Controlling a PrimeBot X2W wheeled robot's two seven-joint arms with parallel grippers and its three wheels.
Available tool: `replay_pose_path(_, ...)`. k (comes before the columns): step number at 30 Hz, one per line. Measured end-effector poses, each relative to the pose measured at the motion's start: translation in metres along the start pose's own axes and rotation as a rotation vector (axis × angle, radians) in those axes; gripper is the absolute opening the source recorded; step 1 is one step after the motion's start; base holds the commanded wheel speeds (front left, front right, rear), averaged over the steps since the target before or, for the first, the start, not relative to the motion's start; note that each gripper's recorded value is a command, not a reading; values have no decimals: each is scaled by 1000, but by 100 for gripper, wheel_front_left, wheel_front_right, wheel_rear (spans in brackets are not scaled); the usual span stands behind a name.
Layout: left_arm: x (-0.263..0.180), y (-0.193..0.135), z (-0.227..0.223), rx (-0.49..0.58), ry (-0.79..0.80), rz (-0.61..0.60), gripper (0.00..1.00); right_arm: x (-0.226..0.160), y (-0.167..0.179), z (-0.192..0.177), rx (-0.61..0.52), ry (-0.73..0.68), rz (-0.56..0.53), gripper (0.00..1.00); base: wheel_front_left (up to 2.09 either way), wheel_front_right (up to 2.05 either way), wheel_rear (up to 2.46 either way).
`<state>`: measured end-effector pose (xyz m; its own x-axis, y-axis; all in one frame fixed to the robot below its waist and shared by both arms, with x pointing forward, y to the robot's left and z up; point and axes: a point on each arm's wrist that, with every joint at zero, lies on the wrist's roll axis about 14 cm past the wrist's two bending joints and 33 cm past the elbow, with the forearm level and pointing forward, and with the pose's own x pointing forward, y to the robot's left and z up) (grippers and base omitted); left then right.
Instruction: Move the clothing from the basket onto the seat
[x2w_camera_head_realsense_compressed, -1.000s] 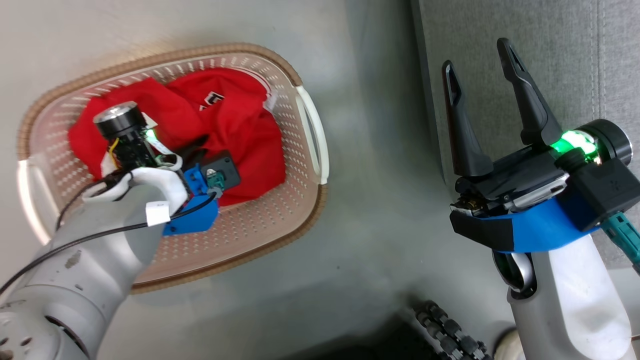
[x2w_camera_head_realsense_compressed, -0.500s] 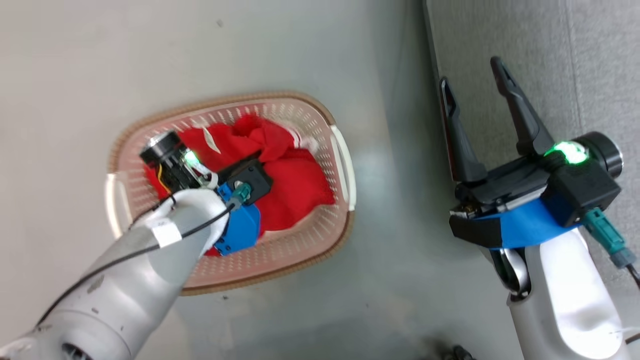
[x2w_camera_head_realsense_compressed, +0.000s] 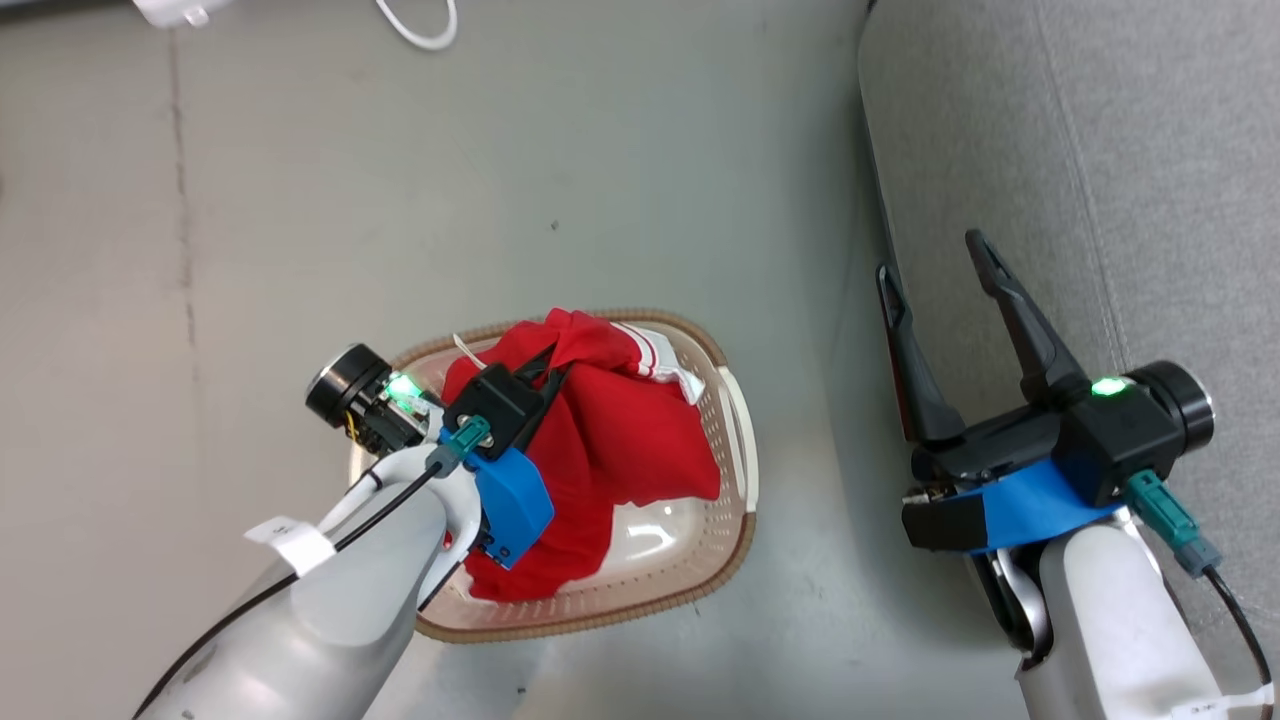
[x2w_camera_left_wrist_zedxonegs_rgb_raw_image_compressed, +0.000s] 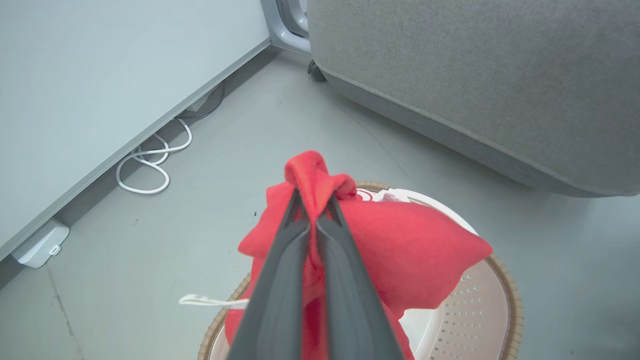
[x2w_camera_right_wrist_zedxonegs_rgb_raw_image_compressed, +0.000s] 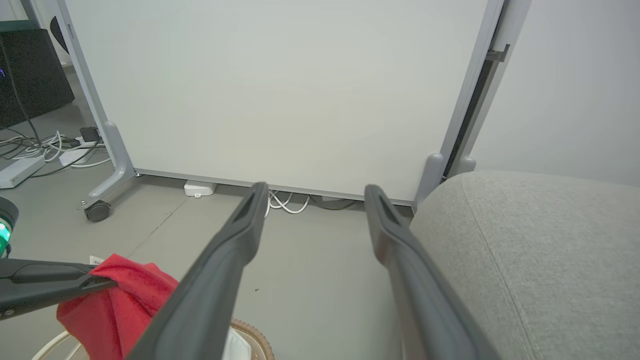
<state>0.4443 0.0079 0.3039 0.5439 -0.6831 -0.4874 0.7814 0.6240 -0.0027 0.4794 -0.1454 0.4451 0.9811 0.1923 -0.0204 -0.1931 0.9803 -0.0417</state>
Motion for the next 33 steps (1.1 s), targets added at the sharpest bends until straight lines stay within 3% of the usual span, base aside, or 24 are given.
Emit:
replay_pose_path(7,-36,12,49,-51,-144,107,0,-15,11,26,5,-46,17,100,0,0,0)
replay_pose_path(16,-79,23,121,-20,-349,206,0,-32,26,56,12,-109,46,100,0,0,0)
replay_pose_path(22,-102,20,163,-30,-476,220,0,-41,34,67,24,-132,61,100,0,0,0)
replay_pose_path(33,-143,14,237,44,-664,213,0,-61,43,78,35,-153,75,100,0,0,0)
